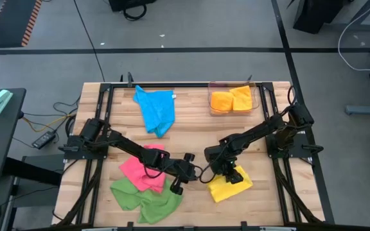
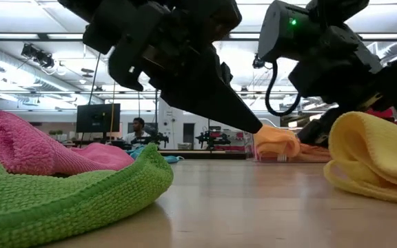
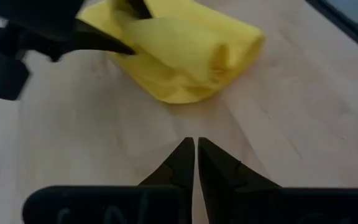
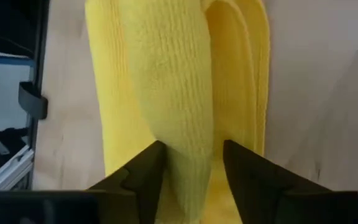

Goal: Fold microfiber towels
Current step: Fold the yellow microfiber cloth

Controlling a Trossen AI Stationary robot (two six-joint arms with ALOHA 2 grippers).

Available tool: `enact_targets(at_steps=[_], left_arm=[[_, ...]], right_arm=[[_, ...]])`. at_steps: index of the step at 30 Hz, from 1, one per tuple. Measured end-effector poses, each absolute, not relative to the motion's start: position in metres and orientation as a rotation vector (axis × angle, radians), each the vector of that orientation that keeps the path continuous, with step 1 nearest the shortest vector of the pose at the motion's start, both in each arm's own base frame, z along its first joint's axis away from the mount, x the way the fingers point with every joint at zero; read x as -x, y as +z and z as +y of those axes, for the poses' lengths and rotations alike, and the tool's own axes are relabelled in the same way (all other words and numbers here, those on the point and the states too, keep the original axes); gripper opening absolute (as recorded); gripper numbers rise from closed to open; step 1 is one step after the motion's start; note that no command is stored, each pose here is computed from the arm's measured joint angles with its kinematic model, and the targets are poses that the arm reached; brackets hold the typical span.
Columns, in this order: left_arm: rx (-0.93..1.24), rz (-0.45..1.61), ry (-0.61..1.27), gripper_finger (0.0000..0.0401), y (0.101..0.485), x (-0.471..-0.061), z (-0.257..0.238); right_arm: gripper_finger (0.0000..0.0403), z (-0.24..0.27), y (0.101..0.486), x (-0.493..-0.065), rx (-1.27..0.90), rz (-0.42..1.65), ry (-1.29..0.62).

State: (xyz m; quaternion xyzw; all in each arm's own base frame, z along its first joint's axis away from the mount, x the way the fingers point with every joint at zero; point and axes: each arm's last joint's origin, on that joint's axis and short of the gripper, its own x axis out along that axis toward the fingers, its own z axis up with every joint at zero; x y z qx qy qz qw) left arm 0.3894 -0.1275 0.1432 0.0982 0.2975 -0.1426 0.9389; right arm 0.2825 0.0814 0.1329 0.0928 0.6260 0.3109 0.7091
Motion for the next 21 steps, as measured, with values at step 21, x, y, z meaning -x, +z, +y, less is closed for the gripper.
enact_targets(at_steps=[21], left_arm=[[-0.158, 0.493, -0.294, 0.003, 0.153, -0.394, -0.134]], right_arm=[[0.0178, 0.078, 0.204, -0.251, -0.08, 1.286, 0.508]])
